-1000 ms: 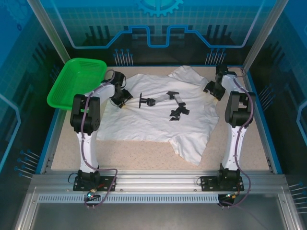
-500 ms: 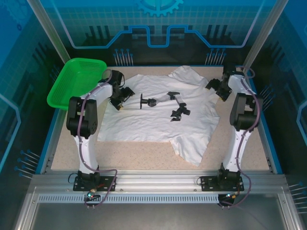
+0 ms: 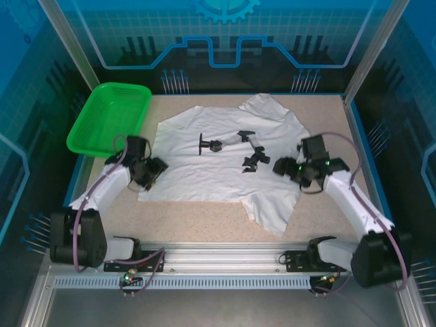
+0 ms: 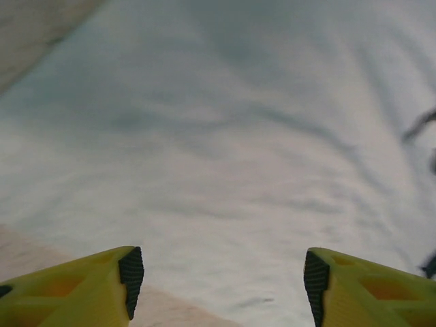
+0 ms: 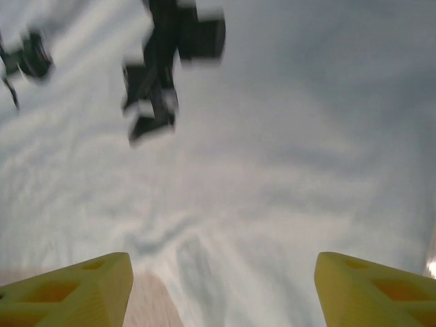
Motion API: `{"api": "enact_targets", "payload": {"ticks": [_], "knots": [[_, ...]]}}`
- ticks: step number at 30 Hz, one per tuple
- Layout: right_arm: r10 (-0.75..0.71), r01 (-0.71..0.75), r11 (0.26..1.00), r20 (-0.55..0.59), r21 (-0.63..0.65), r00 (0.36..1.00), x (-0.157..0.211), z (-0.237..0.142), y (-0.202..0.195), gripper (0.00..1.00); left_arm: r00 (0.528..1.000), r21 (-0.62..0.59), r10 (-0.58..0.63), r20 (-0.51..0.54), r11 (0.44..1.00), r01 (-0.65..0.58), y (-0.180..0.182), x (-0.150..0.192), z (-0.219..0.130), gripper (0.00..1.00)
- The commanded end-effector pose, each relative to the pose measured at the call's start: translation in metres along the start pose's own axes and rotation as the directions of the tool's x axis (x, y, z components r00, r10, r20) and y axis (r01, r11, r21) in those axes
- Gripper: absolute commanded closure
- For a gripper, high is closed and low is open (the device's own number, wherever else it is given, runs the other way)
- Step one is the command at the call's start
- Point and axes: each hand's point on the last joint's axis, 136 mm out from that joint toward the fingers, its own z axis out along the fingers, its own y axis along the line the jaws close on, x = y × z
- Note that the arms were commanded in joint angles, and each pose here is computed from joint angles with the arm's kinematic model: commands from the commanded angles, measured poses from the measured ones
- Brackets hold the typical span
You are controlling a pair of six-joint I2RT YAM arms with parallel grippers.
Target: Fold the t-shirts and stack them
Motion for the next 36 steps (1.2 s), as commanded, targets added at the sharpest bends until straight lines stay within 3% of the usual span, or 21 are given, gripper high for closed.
{"api": "enact_targets", "payload": {"ticks": [1, 5, 10, 15, 21, 29, 33, 36], "knots": [[0.001, -0.001, 1.000, -0.131, -0.002, 0.991, 0.065, -0.007, -0.010, 0.35, 0.996, -0.010, -0.086, 0.007, 0.996, 0.087, 0.030, 0.006, -0.002, 0.34], [0.017, -0.004, 0.998, -0.214, 0.062, 0.977, 0.123, -0.004, -0.036, 0.38, 0.978, -0.013, -0.203, 0.042, 0.979, 0.204, 0.056, -0.001, 0.004, 0.34], [0.056, -0.036, 0.995, -0.230, 0.088, 0.972, 0.152, 0.012, -0.056, 0.43, 0.965, 0.013, -0.256, 0.059, 0.967, 0.256, 0.062, -0.010, 0.014, 0.34], [0.037, 0.004, 0.989, -0.275, 0.149, 0.961, 0.160, 0.021, -0.065, 0.44, 0.970, -0.006, -0.216, 0.112, 0.976, 0.218, 0.064, -0.023, 0.015, 0.40], [0.046, 0.003, 0.979, -0.234, 0.203, 0.971, 0.159, 0.023, -0.069, 0.44, 0.963, -0.048, -0.210, 0.167, 0.974, 0.220, 0.079, -0.029, 0.016, 0.47], [0.062, 0.002, 0.969, -0.252, 0.246, 0.966, 0.167, 0.029, -0.072, 0.47, 0.966, -0.080, -0.209, 0.150, 0.972, 0.222, 0.092, -0.021, 0.027, 0.48], [0.078, -0.010, 0.968, -0.263, 0.249, 0.962, 0.169, 0.033, -0.072, 0.52, 0.971, -0.089, -0.187, 0.152, 0.975, 0.201, 0.094, -0.022, 0.028, 0.60], [0.088, -0.011, 0.963, -0.276, 0.269, 0.957, 0.172, 0.037, -0.075, 0.54, 0.974, -0.102, -0.171, 0.150, 0.977, 0.187, 0.095, -0.022, 0.029, 0.62]]}}
